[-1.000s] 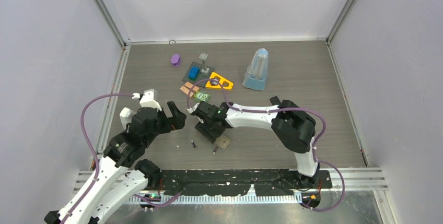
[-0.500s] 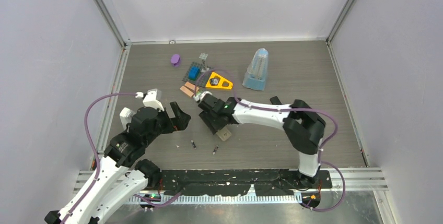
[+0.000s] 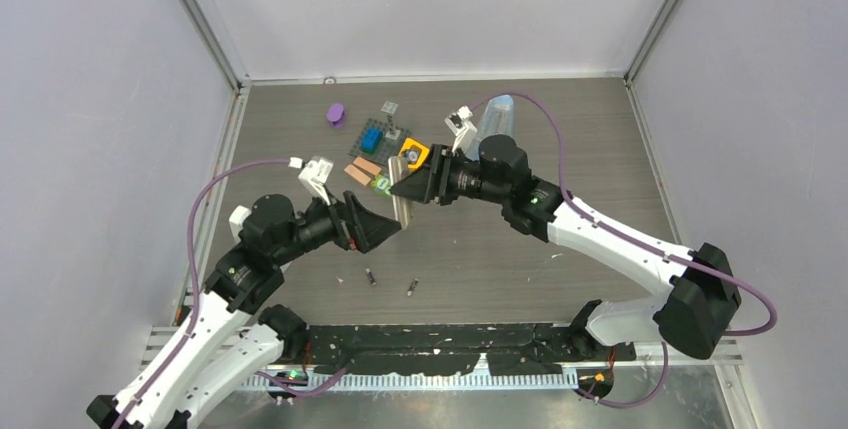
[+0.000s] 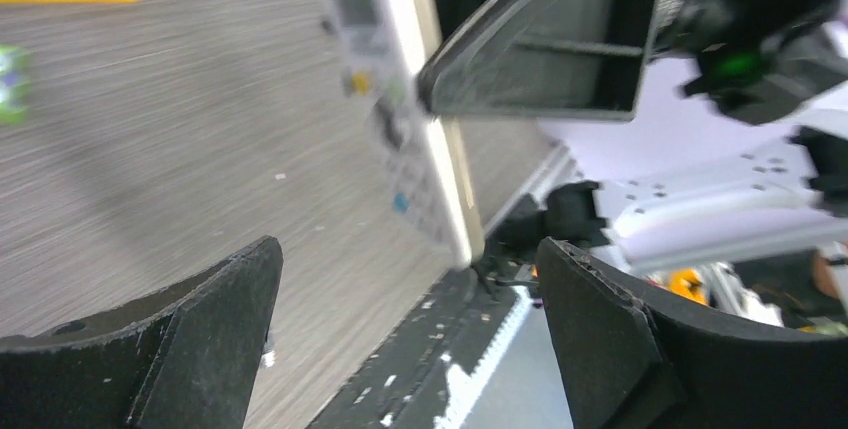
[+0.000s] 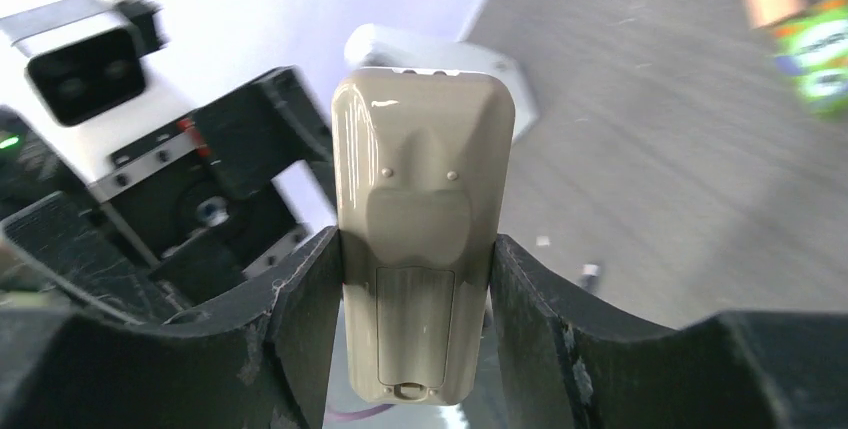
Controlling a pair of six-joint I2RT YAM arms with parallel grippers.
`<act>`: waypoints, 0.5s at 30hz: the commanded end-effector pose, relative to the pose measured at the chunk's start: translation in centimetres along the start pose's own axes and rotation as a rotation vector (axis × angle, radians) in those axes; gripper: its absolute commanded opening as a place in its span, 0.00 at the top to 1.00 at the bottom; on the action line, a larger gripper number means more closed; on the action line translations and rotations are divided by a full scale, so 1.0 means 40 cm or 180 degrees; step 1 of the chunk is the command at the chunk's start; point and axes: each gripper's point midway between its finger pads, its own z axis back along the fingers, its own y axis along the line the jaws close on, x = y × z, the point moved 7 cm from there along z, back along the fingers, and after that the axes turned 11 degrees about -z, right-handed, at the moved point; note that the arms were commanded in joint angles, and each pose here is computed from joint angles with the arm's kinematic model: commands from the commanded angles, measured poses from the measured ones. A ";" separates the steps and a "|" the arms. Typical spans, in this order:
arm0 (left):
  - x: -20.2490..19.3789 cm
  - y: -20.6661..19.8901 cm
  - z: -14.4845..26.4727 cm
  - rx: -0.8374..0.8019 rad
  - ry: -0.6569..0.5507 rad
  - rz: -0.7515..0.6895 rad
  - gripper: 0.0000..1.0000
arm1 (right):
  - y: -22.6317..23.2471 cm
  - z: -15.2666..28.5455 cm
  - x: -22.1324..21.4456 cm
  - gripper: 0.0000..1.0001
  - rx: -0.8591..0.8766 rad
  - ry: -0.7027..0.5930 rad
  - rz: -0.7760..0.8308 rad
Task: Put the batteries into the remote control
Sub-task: Turn over the remote control at the center of the board.
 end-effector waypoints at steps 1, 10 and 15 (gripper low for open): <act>0.098 -0.112 -0.003 -0.1006 -0.0286 -0.0037 0.00 | 0.150 0.043 0.004 0.75 0.1252 0.0100 -0.0484; 0.119 -0.142 -0.046 -0.1463 -0.0271 0.0487 0.06 | 0.199 0.079 0.004 0.73 0.1734 0.0130 -0.0668; 0.099 -0.135 -0.055 -0.1534 -0.0250 0.0699 0.20 | 0.200 0.079 0.002 0.72 0.1827 0.0137 -0.0737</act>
